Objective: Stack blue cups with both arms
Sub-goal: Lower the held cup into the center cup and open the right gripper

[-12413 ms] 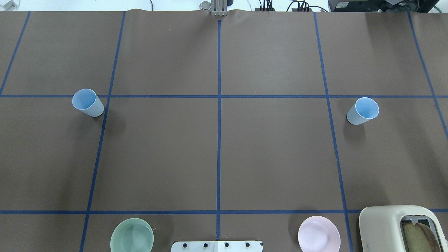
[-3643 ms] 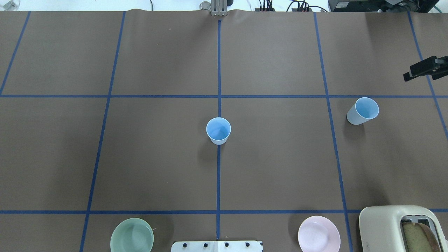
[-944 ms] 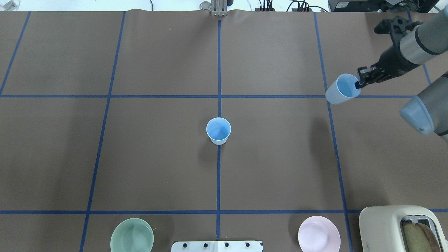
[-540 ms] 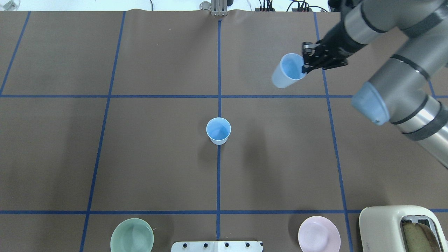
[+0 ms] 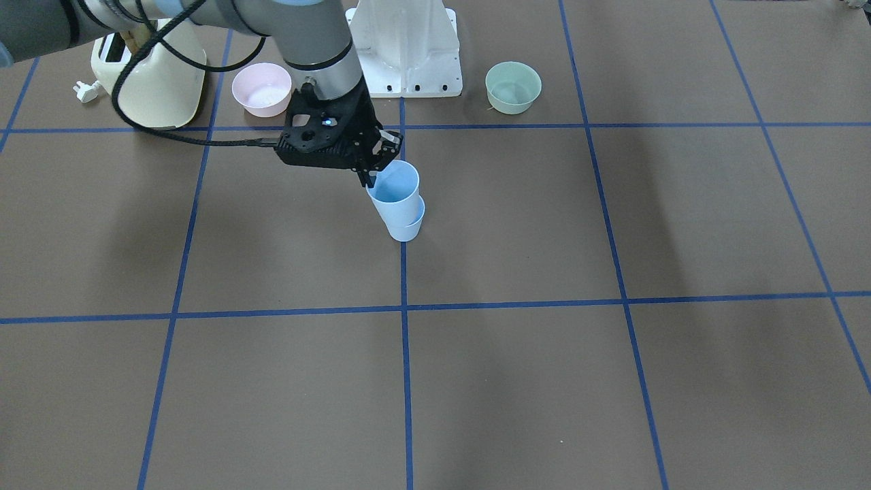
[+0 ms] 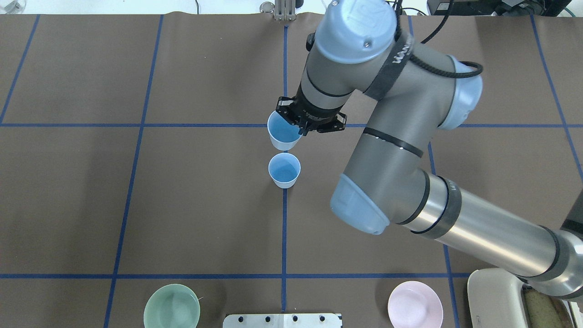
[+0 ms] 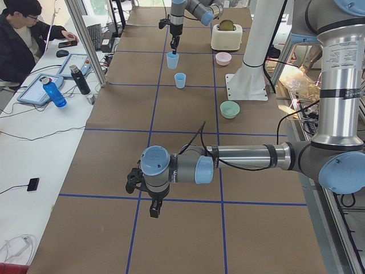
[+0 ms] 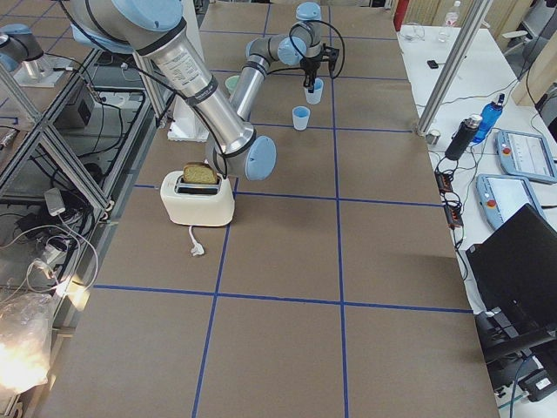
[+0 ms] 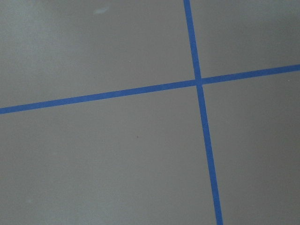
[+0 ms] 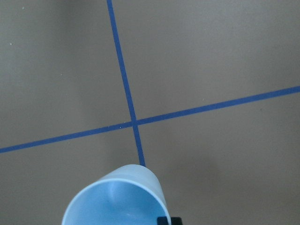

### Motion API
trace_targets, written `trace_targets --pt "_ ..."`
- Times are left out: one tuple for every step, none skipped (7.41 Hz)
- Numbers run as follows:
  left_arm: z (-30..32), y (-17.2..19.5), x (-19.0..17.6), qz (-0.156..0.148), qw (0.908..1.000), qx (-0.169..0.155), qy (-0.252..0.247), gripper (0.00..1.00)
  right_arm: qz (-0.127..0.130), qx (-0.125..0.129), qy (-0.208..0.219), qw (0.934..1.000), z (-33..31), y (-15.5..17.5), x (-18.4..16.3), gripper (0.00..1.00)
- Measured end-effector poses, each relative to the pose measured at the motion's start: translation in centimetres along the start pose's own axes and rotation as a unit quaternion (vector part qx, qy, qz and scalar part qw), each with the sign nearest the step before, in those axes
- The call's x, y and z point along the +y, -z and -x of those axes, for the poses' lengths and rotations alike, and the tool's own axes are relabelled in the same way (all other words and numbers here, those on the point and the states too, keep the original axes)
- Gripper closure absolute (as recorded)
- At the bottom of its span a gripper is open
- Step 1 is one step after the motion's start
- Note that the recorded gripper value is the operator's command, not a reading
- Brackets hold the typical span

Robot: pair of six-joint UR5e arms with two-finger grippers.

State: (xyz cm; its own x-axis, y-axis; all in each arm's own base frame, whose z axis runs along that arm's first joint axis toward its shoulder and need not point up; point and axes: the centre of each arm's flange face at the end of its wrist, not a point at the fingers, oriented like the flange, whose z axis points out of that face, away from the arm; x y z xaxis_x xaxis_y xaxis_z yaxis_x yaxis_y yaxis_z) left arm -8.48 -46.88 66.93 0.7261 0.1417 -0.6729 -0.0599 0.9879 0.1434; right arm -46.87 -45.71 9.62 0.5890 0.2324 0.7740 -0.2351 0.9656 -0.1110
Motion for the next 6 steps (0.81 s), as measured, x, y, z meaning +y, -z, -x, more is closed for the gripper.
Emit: trace_targets --pt "0.0 0.0 0.0 0.000 1.0000 0.000 0.000 0.02 0.001 0.014 -0.003 0.9999 0.9 -1.5 1.0 1.00" --pt "0.0 0.0 0.0 0.000 1.0000 0.000 0.000 0.02 0.003 0.026 -0.005 0.9996 0.9 -2.7 1.3 1.00" --pt "0.0 0.0 0.0 0.000 1.0000 0.000 0.000 0.02 0.005 0.035 -0.007 0.9994 0.7 -3.6 1.6 1.00" --pt "0.0 0.0 0.0 0.000 1.0000 0.000 0.000 0.02 0.009 0.041 -0.006 0.9991 0.3 -4.3 2.0 1.00" --pt "0.0 -0.1 0.0 0.001 1.0000 0.000 0.000 0.02 0.012 0.045 -0.004 0.9989 0.2 -4.9 2.5 1.00" --pt "0.1 -0.1 0.0 0.001 1.0000 0.000 0.001 0.02 0.013 0.048 0.000 0.9988 0.3 -5.5 3.2 1.00"
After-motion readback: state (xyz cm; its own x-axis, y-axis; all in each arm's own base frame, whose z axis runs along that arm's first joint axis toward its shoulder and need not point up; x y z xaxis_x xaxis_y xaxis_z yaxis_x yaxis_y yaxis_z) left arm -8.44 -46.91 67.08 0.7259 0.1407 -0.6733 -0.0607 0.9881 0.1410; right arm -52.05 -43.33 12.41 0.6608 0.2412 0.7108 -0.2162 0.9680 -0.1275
